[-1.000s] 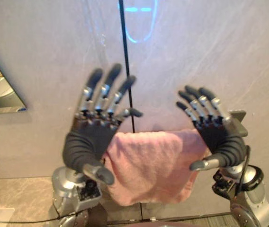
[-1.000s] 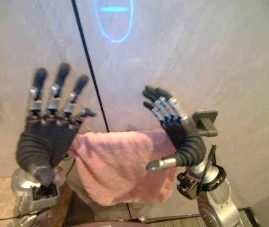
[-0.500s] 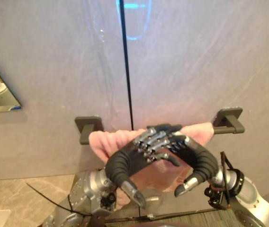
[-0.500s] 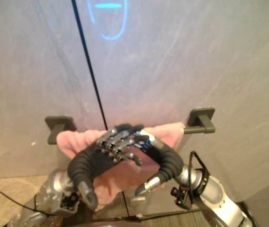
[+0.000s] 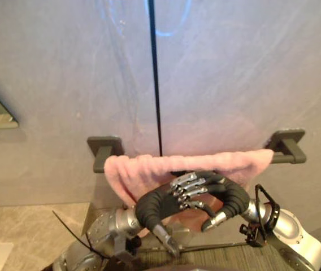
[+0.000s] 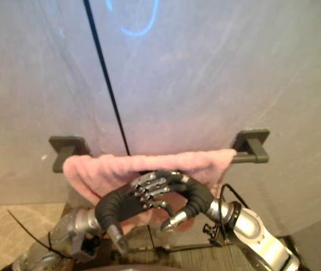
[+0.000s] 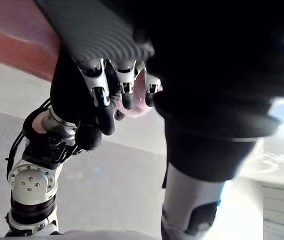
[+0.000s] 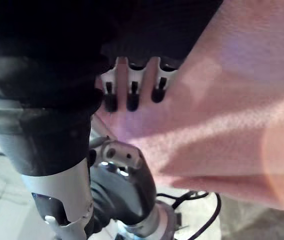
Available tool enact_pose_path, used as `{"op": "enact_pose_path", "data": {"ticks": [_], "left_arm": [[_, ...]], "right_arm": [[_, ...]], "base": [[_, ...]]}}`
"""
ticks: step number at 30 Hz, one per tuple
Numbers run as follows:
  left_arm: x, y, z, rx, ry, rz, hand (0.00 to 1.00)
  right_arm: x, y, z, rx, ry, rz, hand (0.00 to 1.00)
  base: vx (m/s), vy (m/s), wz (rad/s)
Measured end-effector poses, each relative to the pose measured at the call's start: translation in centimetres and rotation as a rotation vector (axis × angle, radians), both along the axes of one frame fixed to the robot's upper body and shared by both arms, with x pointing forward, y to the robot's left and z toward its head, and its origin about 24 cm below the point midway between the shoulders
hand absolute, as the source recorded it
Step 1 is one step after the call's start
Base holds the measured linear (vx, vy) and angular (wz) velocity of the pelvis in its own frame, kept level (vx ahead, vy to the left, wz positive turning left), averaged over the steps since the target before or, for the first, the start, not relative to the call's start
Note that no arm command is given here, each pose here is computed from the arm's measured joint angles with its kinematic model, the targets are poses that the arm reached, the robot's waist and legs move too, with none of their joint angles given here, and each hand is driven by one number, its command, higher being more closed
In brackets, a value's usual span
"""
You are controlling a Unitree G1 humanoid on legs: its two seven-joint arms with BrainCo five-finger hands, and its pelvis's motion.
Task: Organize washtable
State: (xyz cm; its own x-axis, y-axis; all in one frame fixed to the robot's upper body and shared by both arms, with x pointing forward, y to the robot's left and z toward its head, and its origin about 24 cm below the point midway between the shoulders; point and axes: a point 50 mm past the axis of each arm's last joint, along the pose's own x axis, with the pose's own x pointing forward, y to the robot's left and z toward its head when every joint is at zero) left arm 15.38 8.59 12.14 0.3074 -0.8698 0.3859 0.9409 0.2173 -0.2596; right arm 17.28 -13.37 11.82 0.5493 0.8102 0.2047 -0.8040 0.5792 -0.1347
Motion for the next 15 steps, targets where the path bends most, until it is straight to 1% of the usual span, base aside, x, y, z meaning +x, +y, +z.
{"op": "enact_pose_path", "data": {"ticks": [3,5,9,11,15], "left_arm": [[1.0,-0.4,1.0,-0.031,-0.057,0.008,0.00],[2.4,-0.5,1.5,-0.050,-0.091,0.055,0.00],[2.6,-1.1,1.7,-0.089,-0.083,0.094,0.00],[2.5,-1.5,2.1,-0.133,-0.090,0.096,0.00],[2.9,-2.0,3.7,-0.238,-0.141,0.112,0.00]], "right_arm": [[1.5,-0.1,1.2,0.014,-0.105,-0.061,0.00],[2.0,0.4,1.7,0.012,-0.167,-0.065,0.00],[2.7,0.5,2.6,0.045,-0.239,-0.141,0.00],[3.4,0.3,3.4,0.054,-0.289,-0.177,0.00],[4.9,0.7,3.6,0.067,-0.312,-0.208,0.00]], "base": [[-0.08,-0.036,0.12],[-0.09,-0.033,-0.14],[-0.10,-0.006,-0.21],[-0.12,0.029,-0.59],[-0.09,0.044,-0.66]]}}
